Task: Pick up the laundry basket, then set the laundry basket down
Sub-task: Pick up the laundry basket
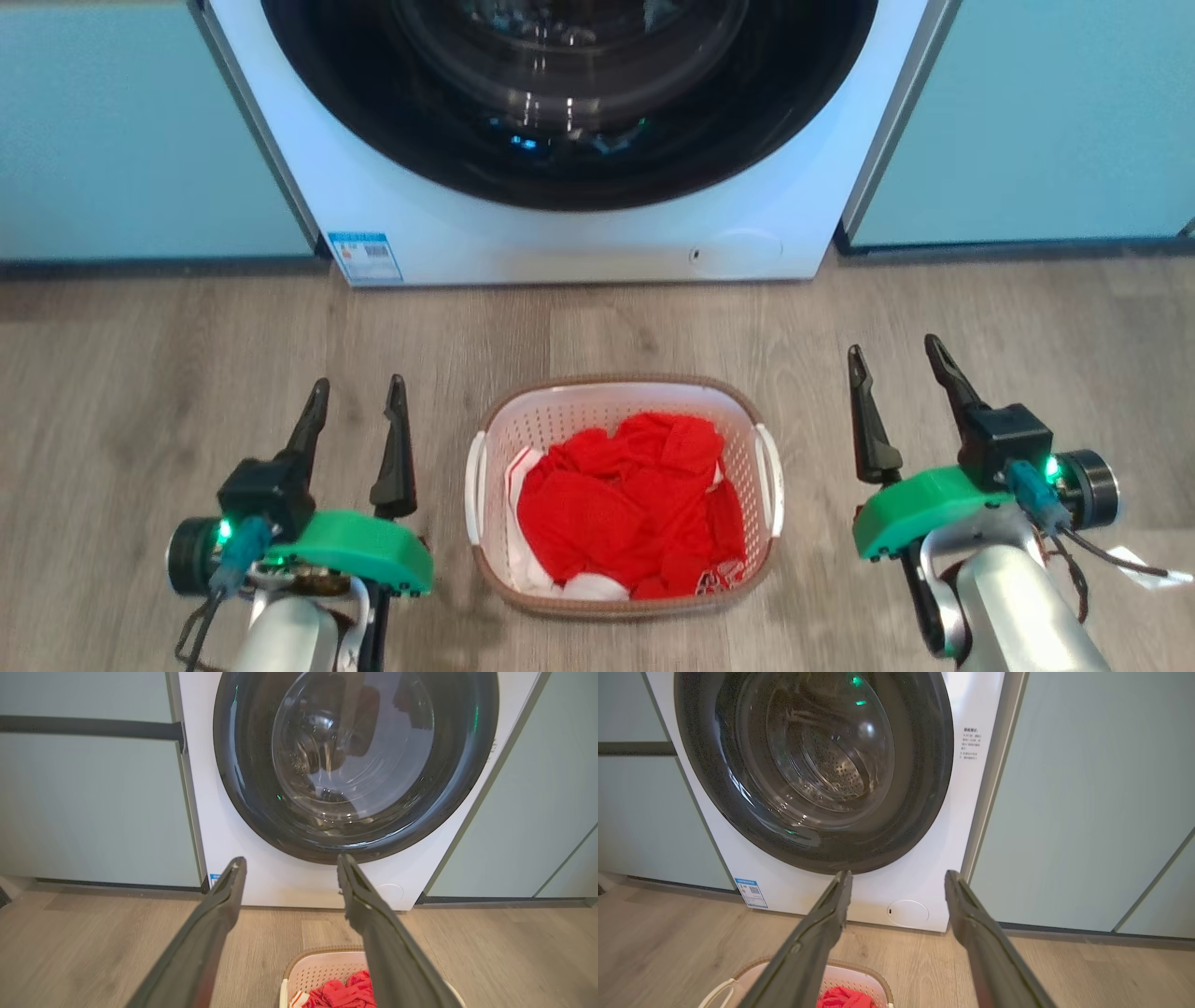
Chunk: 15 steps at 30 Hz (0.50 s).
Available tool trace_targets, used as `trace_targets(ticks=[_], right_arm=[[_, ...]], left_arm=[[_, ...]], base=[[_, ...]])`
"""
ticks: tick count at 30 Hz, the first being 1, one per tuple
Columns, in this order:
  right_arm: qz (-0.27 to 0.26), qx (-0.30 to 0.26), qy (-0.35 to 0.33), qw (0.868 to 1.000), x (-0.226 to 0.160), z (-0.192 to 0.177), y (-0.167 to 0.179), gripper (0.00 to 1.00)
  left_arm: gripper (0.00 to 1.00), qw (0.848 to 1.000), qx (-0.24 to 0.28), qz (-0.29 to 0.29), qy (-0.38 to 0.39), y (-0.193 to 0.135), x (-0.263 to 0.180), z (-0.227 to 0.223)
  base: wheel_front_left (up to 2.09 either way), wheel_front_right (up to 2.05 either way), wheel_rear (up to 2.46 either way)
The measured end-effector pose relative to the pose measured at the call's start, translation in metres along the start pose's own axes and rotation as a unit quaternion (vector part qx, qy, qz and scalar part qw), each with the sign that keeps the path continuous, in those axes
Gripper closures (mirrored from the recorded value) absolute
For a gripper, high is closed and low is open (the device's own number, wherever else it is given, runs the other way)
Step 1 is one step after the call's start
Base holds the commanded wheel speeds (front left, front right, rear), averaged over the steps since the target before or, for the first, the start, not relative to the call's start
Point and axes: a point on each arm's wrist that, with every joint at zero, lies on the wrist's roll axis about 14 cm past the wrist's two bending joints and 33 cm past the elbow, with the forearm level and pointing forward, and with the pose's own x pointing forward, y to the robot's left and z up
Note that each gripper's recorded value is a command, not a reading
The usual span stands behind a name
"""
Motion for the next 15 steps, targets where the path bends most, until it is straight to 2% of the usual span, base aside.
trace_targets(ticks=[8,15], right_arm=[[-0.012,0.006,0.072,0.997,0.031,-0.054,-0.018,0.00],[-0.014,0.018,0.159,0.987,0.063,-0.120,-0.031,0.00]], left_arm=[[0.00,0.997,0.002,-0.008,0.081,0.001,0.031,-0.055],[0.00,0.979,-0.005,-0.030,0.200,0.002,0.052,-0.135]], base=[[0.00,0.00,0.00],[0.00,0.00,0.00]])
